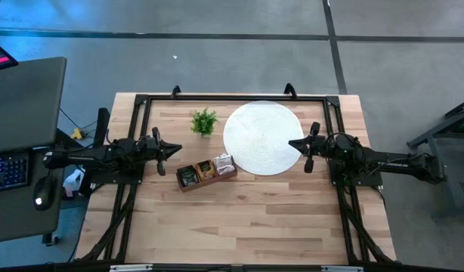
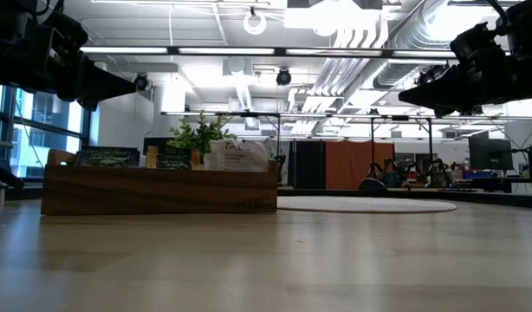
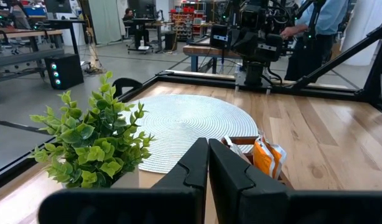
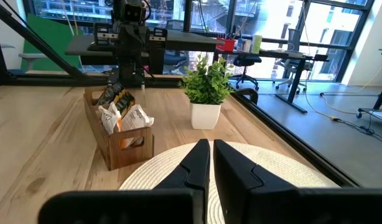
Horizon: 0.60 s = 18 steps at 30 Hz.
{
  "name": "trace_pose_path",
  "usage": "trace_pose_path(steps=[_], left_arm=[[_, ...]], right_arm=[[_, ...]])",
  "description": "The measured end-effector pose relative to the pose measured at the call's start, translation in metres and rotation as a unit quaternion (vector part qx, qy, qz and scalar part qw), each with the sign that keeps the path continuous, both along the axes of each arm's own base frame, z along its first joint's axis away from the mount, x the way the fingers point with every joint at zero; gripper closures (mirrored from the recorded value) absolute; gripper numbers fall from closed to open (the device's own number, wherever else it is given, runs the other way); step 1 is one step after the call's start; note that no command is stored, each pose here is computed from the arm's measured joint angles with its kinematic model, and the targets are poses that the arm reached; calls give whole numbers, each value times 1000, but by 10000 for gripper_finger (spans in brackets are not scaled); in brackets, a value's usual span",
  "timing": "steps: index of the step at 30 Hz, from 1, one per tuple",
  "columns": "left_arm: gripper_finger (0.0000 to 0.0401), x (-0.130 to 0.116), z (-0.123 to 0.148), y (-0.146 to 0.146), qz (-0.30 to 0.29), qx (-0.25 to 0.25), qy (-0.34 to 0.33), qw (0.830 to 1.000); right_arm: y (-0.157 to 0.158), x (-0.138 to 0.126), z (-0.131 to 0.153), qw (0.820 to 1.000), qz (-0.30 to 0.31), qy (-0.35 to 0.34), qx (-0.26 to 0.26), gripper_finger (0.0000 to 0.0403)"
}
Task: Pick & Place Tea
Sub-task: Return to Home Position
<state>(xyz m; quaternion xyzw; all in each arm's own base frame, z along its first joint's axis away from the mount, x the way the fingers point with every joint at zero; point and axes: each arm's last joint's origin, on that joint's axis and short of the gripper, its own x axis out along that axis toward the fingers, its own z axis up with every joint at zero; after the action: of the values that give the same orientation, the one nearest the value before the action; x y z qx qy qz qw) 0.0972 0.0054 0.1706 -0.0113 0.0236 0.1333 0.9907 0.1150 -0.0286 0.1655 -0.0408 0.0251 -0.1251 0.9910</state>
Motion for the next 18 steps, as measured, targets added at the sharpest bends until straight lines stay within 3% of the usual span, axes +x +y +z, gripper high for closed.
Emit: trace_pose_path(steps=[18], left_arm=[[391, 0, 0, 0, 0, 0, 0, 1000]], right_arm=[[0, 0, 0, 1000, 0, 0, 0, 383]])
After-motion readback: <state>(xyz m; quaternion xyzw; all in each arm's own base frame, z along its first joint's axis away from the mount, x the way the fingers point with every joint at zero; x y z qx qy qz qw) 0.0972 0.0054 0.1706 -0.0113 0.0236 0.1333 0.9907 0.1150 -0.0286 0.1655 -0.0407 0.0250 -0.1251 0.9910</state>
